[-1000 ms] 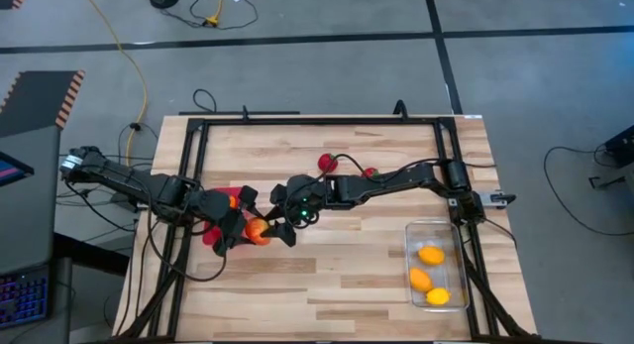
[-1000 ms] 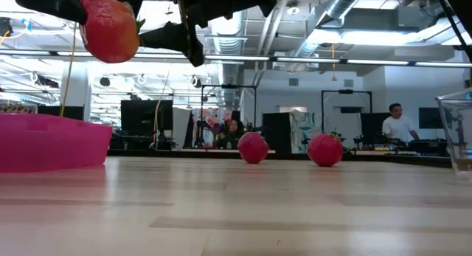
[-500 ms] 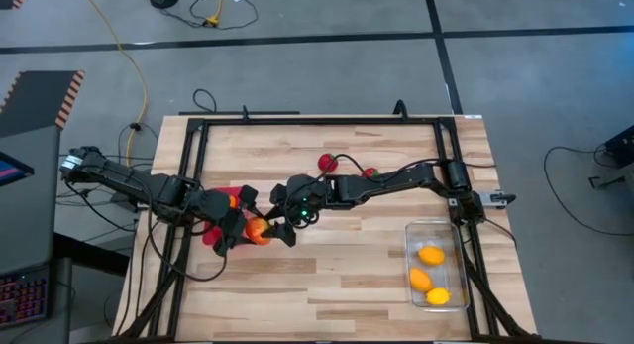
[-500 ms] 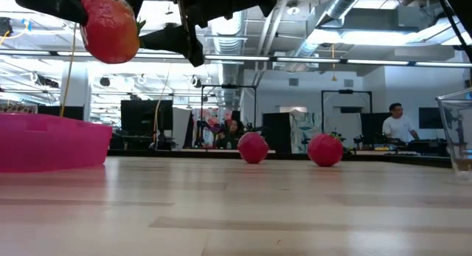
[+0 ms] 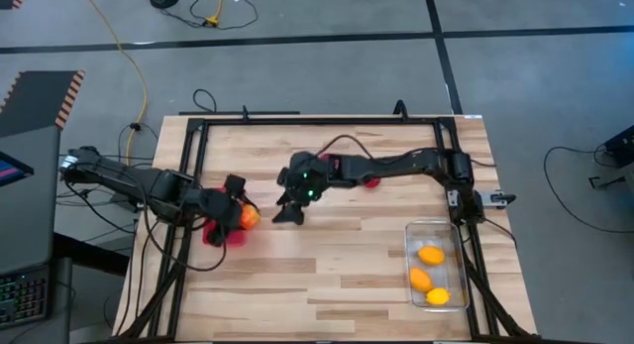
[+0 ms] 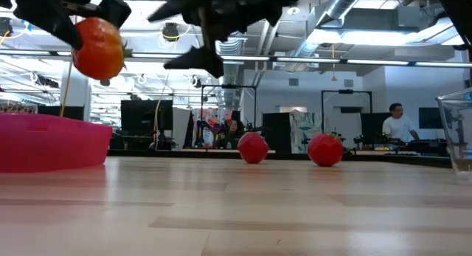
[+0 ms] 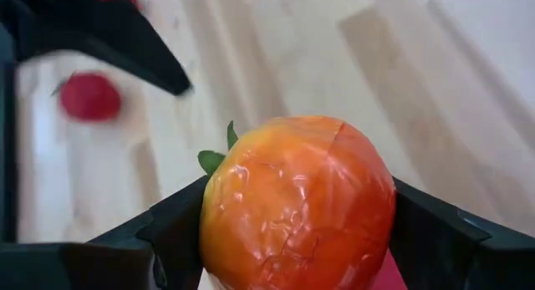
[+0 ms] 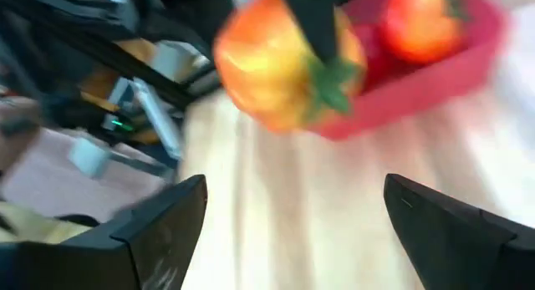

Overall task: Sort produce into baskets
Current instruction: Put the orange tomato into the red bin

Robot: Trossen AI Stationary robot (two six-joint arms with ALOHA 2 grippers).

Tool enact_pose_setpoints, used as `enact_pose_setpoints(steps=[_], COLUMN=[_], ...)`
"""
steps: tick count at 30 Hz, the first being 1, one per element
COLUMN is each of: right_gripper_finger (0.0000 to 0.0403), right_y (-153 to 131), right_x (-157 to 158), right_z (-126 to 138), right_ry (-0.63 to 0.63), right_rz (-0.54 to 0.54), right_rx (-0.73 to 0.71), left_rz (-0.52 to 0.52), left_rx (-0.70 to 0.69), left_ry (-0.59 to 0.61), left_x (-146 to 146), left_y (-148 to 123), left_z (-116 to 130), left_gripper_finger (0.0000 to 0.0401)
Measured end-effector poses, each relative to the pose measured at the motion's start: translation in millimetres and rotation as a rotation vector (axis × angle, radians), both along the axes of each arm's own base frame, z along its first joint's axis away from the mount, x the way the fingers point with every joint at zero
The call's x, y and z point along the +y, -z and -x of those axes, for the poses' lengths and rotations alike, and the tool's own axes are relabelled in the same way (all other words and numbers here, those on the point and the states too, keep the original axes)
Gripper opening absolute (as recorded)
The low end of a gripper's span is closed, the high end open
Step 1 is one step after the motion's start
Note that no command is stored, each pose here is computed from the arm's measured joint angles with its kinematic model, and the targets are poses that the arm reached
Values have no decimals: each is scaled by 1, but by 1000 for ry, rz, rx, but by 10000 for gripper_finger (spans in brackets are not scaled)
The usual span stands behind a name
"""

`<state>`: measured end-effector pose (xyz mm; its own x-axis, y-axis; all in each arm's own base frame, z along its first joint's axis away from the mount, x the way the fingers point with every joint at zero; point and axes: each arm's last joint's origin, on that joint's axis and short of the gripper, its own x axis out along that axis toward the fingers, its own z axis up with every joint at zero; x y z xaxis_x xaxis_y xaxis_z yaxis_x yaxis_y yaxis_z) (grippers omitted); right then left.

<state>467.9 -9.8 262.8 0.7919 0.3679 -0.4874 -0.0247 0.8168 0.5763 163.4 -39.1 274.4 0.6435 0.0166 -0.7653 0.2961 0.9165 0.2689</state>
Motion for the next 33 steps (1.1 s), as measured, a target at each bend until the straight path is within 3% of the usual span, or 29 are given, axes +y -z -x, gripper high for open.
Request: enact_pose_setpoints(steps=[9, 14, 20, 33], right_gripper_finger=[389, 389, 389, 388], right_y=[-3, 0, 7, 8], right_x=[-43, -59, -71, -109], right_z=[30, 45, 57, 69], right_ry=[94, 128, 150, 241], right_rz=[209, 273, 280, 258], right_rx=[205, 327, 463, 498], left_rz=[-89, -25, 24, 2], left_rx=[229, 295, 335, 330], left_ry=[-221, -224, -188, -211], left_x=[20, 21, 19, 20], left_y=[9, 18, 27, 27], left_z=[28, 30, 31, 31], left_gripper_finger=[286, 286, 286, 298])
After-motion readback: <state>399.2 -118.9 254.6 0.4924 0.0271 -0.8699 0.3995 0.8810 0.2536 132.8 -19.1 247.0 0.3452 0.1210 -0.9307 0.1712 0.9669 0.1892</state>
